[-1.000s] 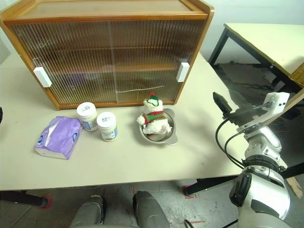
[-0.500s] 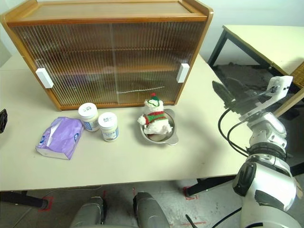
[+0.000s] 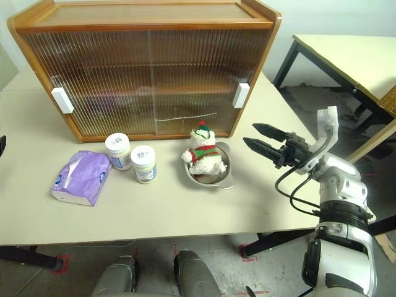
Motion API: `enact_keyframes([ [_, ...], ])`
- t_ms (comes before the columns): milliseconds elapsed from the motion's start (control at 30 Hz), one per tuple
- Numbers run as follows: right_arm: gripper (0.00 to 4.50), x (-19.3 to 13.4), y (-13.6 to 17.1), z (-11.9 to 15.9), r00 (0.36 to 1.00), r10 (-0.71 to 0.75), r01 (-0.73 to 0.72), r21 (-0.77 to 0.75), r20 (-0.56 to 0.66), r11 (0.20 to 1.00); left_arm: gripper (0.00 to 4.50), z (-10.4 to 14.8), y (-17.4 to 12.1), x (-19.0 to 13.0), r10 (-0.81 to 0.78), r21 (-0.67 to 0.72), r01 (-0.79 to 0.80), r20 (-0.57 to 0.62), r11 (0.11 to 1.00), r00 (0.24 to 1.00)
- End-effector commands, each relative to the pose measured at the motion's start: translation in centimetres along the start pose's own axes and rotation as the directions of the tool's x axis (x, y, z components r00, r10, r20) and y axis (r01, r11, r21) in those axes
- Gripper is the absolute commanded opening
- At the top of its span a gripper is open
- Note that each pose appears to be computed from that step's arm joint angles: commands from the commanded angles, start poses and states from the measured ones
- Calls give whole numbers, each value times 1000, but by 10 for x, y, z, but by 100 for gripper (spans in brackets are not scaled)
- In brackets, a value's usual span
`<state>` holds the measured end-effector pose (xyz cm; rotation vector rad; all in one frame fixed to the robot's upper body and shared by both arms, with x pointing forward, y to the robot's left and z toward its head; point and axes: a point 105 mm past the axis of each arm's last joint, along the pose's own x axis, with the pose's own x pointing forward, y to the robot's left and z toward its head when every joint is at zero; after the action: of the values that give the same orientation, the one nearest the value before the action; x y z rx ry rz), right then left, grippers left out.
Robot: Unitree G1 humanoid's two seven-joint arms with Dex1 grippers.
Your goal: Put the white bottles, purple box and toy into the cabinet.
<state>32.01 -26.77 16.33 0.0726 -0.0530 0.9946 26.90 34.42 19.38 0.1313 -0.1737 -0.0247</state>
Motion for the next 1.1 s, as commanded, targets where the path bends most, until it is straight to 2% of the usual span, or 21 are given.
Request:
enact_keyframes([
  [33,450,6,17,-6,996,88,-88,2,-35,996,102,1,-5,12,-27,13,27,-17,1000,999],
  [133,450,13,27,-4,992,124,-124,-12,-18,992,2,2,-14,31,-55,18,55,-14,998,998],
  [467,450,25,46,-2,988,153,-152,-37,15,988,2,-2,-26,67,-81,31,81,-17,996,997],
  [833,450,27,45,0,991,134,-132,-58,29,990,2,-2,-66,72,-206,28,206,-20,978,978],
  [1100,450,37,47,-3,988,146,-143,-55,45,988,2,-4,-73,81,-218,22,218,-7,976,976],
])
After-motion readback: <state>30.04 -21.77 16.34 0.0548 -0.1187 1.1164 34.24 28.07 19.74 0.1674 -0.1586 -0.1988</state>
